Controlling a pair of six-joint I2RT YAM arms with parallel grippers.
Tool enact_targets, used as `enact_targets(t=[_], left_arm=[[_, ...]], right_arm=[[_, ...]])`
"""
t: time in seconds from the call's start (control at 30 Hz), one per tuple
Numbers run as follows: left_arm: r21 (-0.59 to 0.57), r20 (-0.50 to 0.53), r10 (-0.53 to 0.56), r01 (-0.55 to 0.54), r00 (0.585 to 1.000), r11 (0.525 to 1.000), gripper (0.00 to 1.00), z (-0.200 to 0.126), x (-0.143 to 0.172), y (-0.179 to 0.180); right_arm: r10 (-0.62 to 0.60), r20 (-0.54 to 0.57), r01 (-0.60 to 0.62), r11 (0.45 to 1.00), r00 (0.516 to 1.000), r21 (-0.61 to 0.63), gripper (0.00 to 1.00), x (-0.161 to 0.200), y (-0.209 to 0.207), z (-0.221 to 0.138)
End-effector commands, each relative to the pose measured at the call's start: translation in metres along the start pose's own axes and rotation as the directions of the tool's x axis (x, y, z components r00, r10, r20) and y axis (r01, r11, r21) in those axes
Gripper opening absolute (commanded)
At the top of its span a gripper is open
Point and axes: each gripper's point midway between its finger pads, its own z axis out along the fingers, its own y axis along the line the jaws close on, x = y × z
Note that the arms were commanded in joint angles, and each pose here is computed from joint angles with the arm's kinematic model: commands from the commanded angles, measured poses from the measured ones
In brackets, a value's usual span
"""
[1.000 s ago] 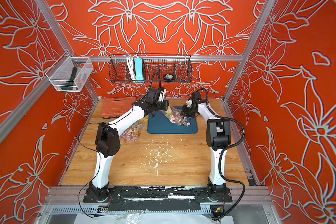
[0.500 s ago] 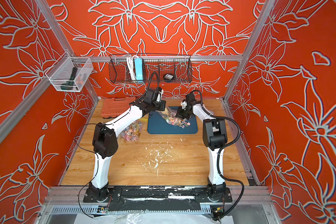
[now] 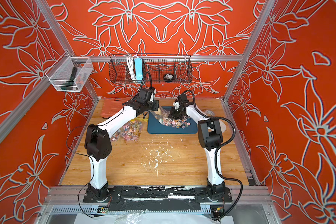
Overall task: Pour candies out of the ziploc bag
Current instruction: 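Pour the candies out of the ziploc bag onto the tray.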
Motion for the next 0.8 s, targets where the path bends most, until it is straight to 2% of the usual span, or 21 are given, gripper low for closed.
enact_targets(t=[0.0,0.2,0.77], left_arm=[[-0.015,0.137,0.015,-0.013,0.99,1.0,0.0,-0.032,-0.044,0.004],[-0.047,0.138,0.04,-0.034,0.99,0.998,0.0,-0.036,-0.048,0.01],[-0.029,0.166,0.069,-0.065,0.984,0.997,0.0,-0.061,-0.071,0.0]], right_arm=[[0.029,-0.013,-0.029,0.999,0.999,0.022,0.0,0.001,-0.008,0.013],[0.032,-0.005,-0.032,0.999,0.999,0.013,0.0,0.002,-0.008,0.021],[0.052,-0.007,-0.052,0.999,0.999,-0.014,0.0,0.002,-0.009,0.037]])
